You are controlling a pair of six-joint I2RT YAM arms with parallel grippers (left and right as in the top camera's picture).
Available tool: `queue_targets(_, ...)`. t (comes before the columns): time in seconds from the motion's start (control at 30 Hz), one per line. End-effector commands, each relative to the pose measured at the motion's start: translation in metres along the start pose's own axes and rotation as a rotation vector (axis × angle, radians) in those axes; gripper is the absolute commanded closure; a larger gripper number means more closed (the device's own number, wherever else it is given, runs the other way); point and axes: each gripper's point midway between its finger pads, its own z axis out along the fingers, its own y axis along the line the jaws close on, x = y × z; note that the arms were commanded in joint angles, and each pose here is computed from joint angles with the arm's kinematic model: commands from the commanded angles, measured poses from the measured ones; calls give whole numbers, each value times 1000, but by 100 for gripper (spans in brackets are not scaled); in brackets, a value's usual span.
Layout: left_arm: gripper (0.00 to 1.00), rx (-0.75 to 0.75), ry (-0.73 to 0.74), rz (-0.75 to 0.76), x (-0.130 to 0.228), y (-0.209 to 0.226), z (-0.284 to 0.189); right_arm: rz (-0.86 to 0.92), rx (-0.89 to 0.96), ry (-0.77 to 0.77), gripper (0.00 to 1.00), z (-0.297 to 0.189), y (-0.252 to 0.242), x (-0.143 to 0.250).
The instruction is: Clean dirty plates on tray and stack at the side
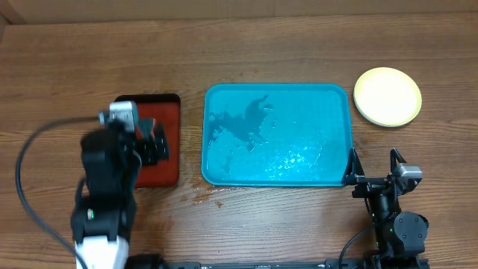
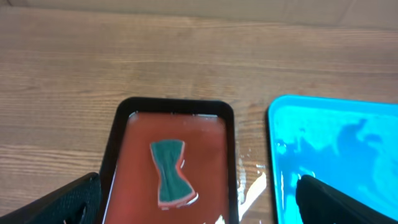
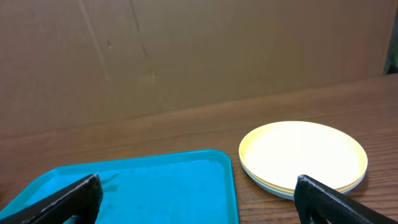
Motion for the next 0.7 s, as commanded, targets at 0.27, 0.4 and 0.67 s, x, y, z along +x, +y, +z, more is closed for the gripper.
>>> queue_targets(0.27,1,33,-266,-13,36,-1,-9,-6,1,-3,0,0,0,2)
queue_targets(0.4,0,40,-352,-11,43,-2,-13,-6,1,-3,0,0,0,2)
queue_targets(0.67,1,61,-503,-3,53,-4,-23,-6,1,-3,0,0,0,2)
